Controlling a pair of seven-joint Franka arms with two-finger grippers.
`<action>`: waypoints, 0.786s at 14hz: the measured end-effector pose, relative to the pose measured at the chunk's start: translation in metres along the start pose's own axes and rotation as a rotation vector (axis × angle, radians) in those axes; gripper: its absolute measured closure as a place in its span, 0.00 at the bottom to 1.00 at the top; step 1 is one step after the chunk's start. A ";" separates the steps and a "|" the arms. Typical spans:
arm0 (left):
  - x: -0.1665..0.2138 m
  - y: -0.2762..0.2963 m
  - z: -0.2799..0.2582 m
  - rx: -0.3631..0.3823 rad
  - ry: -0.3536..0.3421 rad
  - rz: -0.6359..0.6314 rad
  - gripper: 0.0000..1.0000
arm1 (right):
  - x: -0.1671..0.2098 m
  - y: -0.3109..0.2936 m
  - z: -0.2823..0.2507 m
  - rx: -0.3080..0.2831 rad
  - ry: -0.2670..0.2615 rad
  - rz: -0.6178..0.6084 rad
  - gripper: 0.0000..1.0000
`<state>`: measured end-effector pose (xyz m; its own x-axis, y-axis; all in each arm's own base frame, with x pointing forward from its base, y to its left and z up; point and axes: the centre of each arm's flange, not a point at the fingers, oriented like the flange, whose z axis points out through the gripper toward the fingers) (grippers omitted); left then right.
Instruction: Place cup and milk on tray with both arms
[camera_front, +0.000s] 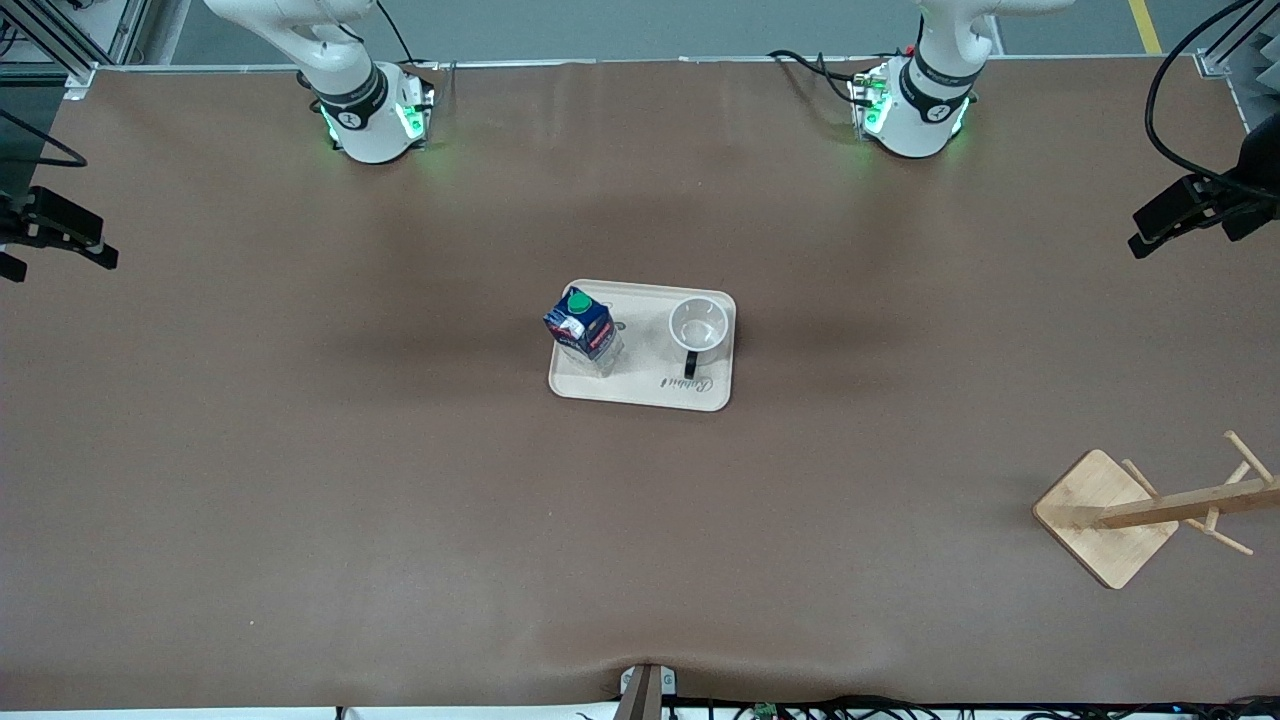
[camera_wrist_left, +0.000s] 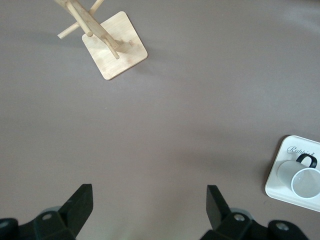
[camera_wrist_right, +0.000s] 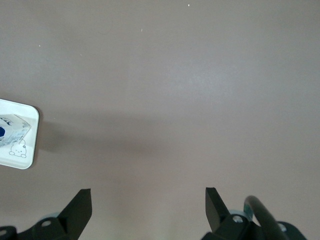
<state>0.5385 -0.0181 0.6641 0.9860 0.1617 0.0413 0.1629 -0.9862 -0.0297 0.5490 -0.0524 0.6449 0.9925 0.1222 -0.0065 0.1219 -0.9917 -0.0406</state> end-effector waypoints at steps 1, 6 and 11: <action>-0.001 0.003 0.000 0.000 0.001 0.008 0.00 | -0.001 0.000 0.001 0.001 -0.009 -0.001 0.00; -0.012 0.044 -0.002 0.000 -0.003 0.095 0.00 | -0.001 -0.001 0.001 -0.001 -0.016 -0.002 0.00; -0.019 0.060 -0.001 0.005 -0.024 0.203 0.00 | -0.002 0.003 -0.003 -0.013 -0.007 0.006 0.00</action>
<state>0.5294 -0.0804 0.6621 0.9992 -0.0397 0.0098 -0.0393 -0.9984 -0.0400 0.5474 -0.0559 0.6479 0.9930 0.1169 -0.0141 0.1164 -0.9928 -0.0280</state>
